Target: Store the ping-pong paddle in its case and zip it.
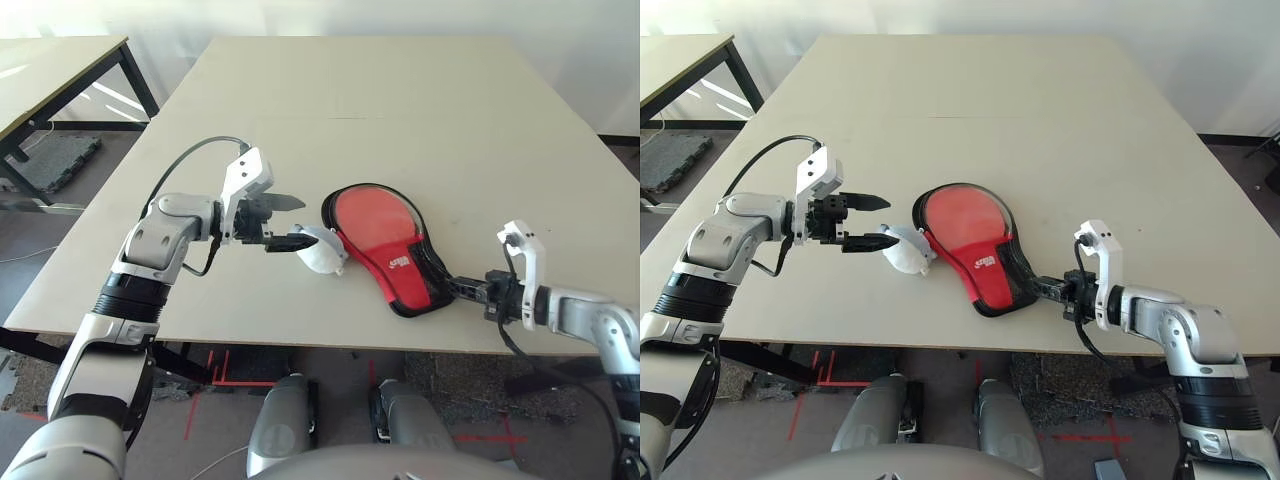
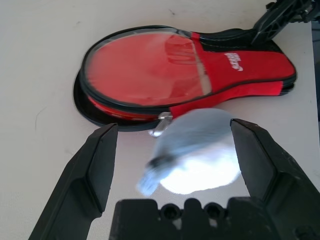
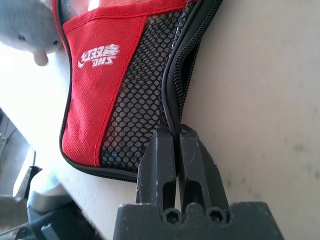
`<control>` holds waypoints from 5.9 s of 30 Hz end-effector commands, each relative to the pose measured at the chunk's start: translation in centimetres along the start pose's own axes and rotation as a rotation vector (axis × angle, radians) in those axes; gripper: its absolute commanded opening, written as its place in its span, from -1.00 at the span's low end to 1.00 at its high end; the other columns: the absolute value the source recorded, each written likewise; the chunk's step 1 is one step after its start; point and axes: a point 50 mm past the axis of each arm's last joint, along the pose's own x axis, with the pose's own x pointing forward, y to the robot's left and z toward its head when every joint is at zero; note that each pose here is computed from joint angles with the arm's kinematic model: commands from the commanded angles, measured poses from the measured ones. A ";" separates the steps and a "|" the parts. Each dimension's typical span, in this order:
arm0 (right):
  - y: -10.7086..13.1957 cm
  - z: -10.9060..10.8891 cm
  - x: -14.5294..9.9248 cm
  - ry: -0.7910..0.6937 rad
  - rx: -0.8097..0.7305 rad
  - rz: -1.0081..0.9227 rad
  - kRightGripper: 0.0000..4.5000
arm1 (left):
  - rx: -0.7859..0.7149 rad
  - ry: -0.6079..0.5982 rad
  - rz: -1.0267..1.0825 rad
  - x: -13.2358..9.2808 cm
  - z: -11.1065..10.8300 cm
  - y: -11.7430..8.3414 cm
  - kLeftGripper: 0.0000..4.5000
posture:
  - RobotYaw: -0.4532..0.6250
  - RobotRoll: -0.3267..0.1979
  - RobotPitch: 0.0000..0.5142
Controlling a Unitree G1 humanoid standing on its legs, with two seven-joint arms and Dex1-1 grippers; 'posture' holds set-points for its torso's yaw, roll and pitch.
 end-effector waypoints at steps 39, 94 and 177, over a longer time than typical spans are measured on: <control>-0.6 6.9 -6.0 -0.132 -0.364 -0.096 0.99 | 0.004 0.022 0.010 -1.6 0.3 0.0 1.00 | -0.05 0.25 -0.82; -1.7 6.0 7.7 0.281 -0.695 0.148 0.99 | -0.109 0.067 -0.006 -4.3 -0.4 -4.0 1.00 | 0.15 0.25 -0.76; -2.7 3.3 7.6 0.283 -0.711 0.069 1.00 | 0.638 0.471 0.008 2.4 3.3 4.7 -0.99 | 0.03 0.25 -0.67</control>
